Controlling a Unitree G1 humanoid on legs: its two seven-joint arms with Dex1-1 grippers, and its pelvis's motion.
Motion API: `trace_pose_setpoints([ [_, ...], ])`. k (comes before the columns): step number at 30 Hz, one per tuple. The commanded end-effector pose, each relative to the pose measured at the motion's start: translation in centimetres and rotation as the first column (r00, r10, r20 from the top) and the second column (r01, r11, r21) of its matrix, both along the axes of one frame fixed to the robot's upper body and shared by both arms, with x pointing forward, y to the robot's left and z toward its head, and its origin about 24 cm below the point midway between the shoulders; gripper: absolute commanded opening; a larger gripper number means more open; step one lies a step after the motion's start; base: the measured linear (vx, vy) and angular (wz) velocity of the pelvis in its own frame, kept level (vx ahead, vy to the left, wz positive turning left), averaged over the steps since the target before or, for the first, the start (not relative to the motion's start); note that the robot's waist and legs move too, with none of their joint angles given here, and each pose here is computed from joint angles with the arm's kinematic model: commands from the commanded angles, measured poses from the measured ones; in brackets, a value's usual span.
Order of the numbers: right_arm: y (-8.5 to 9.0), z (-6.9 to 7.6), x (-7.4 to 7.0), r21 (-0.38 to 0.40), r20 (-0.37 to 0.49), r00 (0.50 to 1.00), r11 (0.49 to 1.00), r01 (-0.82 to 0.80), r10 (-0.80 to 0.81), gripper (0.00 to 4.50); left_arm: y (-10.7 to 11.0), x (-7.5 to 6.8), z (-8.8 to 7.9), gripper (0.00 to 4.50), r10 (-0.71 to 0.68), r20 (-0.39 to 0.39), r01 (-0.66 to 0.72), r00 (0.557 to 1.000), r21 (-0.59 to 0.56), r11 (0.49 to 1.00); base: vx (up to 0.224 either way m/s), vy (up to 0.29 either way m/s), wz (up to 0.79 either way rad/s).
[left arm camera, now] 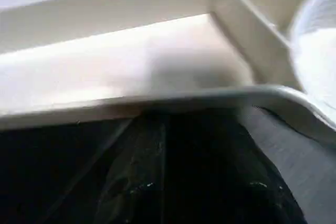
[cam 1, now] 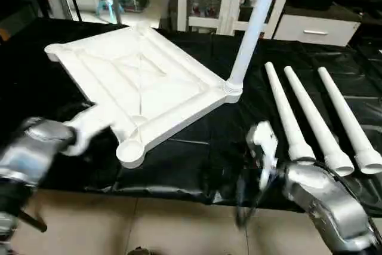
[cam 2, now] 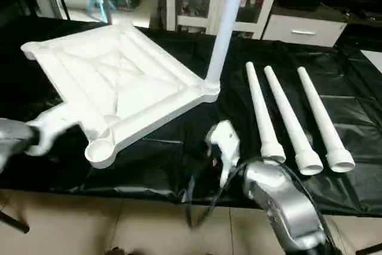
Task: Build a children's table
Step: Rotate table base
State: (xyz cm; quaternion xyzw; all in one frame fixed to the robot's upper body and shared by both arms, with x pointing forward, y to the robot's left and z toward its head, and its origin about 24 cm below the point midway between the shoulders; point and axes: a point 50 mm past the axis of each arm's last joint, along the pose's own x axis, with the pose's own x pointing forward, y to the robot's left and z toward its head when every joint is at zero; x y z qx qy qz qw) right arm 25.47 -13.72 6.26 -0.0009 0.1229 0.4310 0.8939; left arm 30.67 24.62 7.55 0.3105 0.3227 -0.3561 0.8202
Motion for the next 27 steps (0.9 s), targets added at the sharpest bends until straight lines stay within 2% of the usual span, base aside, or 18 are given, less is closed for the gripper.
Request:
trace_pose_setpoints([
  [1,-1.4,0.2,1.1,-0.046,0.039,0.993,0.992,0.117,-0.116,4.25,-2.0,0.4,0.9,1.34,-0.079,0.025,0.08,0.997,-0.047,0.996,0.0,0.0,0.0],
  [2,-2.4,0.2,1.7,-0.06,0.053,0.978,0.977,0.206,-0.203,4.25,-3.6,0.5,1.0,1.34,-0.127,0.035,0.13,0.991,-0.086,0.988,0.0,0.0,0.0],
  [6,-3.3,0.1,2.1,-0.075,0.065,0.954,0.952,0.296,-0.291,4.25,-6.1,0.5,1.1,1.34,-0.198,0.049,0.203,0.979,-0.128,0.971,0.0,0.0,0.0],
  [13,-2.9,0.0,1.9,-0.073,0.074,0.96,0.959,0.275,-0.27,4.25,-9.5,0.5,0.2,1.34,-0.261,0.064,0.268,0.963,-0.161,0.95,0.0,0.0,0.0],
  [18,-3.0,0.2,2.0,-0.072,0.079,0.959,0.958,0.279,-0.273,4.25,-10.5,0.3,0.1,1.34,-0.278,0.071,0.286,0.958,-0.186,0.94,0.0,0.0,0.0],
  [20,-3.1,0.2,2.1,-0.071,0.084,0.957,0.956,0.283,-0.277,4.25,-12.2,0.4,-0.2,1.34,-0.295,0.103,0.311,0.95,-0.202,0.929,0.0,0.0,0.0],
  [24,-3.0,0.3,2.2,-0.069,0.088,0.957,0.957,0.283,-0.277,4.25,-13.6,0.6,-0.3,1.34,-0.3,0.129,0.323,0.945,-0.228,0.919,0.0,0.0,0.0],
  [27,-3.0,0.4,2.3,-0.063,0.093,0.956,0.957,0.285,-0.278,4.25,-15.4,0.8,-0.2,1.34,-0.305,0.174,0.343,0.936,-0.275,0.898,0.0,0.0,0.0],
])
